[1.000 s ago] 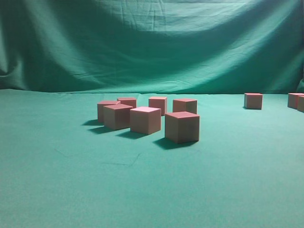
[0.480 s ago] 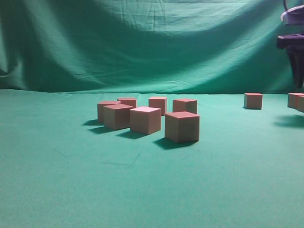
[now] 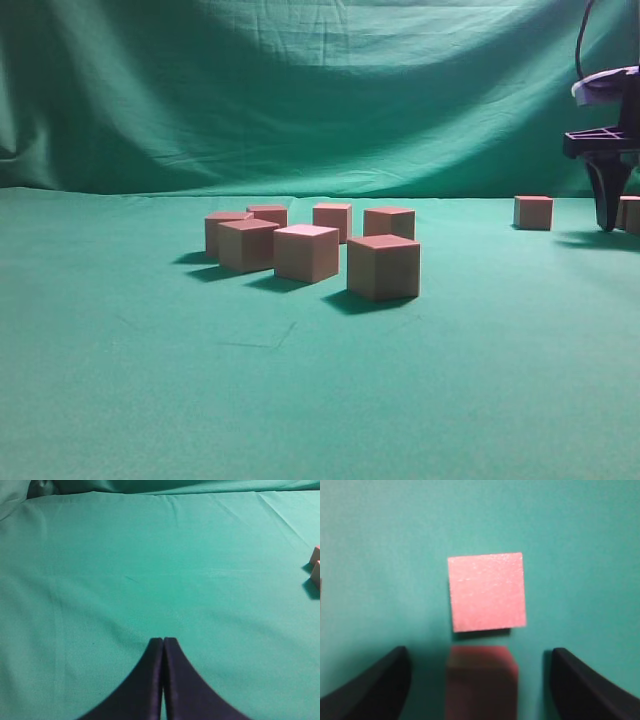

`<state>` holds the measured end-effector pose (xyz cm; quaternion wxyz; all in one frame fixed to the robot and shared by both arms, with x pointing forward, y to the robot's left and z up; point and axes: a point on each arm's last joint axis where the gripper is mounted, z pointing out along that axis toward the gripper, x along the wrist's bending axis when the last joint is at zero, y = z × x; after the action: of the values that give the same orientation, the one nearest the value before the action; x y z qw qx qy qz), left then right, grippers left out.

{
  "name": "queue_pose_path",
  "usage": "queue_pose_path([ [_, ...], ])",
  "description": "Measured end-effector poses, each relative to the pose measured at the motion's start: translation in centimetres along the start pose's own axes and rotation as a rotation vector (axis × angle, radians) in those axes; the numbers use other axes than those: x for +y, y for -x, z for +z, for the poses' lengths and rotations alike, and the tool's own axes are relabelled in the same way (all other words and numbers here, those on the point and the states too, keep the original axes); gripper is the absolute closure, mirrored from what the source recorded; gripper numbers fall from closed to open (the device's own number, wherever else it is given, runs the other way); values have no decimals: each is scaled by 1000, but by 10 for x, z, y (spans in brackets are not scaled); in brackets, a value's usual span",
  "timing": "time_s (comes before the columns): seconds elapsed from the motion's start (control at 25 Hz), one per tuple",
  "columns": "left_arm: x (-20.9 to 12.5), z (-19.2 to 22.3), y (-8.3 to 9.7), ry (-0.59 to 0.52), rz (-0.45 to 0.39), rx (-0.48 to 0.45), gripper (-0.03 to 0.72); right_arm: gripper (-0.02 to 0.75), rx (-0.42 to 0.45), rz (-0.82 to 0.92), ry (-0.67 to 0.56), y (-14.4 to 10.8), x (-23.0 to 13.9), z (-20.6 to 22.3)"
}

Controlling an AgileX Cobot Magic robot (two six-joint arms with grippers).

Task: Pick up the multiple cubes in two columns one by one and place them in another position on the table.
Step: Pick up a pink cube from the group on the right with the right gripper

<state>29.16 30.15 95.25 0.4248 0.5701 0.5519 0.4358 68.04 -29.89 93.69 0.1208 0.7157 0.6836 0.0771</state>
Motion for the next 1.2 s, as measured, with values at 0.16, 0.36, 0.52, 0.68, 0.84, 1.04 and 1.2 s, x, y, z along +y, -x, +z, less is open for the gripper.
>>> queue_pose_path([
  [0.16, 0, 0, 0, 0, 0, 0, 688, 320, 2, 2, 1, 0, 0, 0],
  [0.36, 0, 0, 0, 0, 0, 0, 688, 478, 4, 6, -16, 0, -1, 0],
  [0.52, 0, 0, 0, 0, 0, 0, 688, 478, 19, 21, -58, -2, -5, -4],
  [0.68, 0, 0, 0, 0, 0, 0, 688, 478, 33, -30, -79, -19, -9, -30],
  [0.84, 0, 0, 0, 0, 0, 0, 688, 478, 62, -121, -34, -53, -18, -84],
  [1.04, 0, 0, 0, 0, 0, 0, 688, 478, 102, -215, 13, -84, -44, -160],
  [1.2, 0, 0, 0, 0, 0, 0, 688, 478, 130, -222, 54, -92, -72, -198],
])
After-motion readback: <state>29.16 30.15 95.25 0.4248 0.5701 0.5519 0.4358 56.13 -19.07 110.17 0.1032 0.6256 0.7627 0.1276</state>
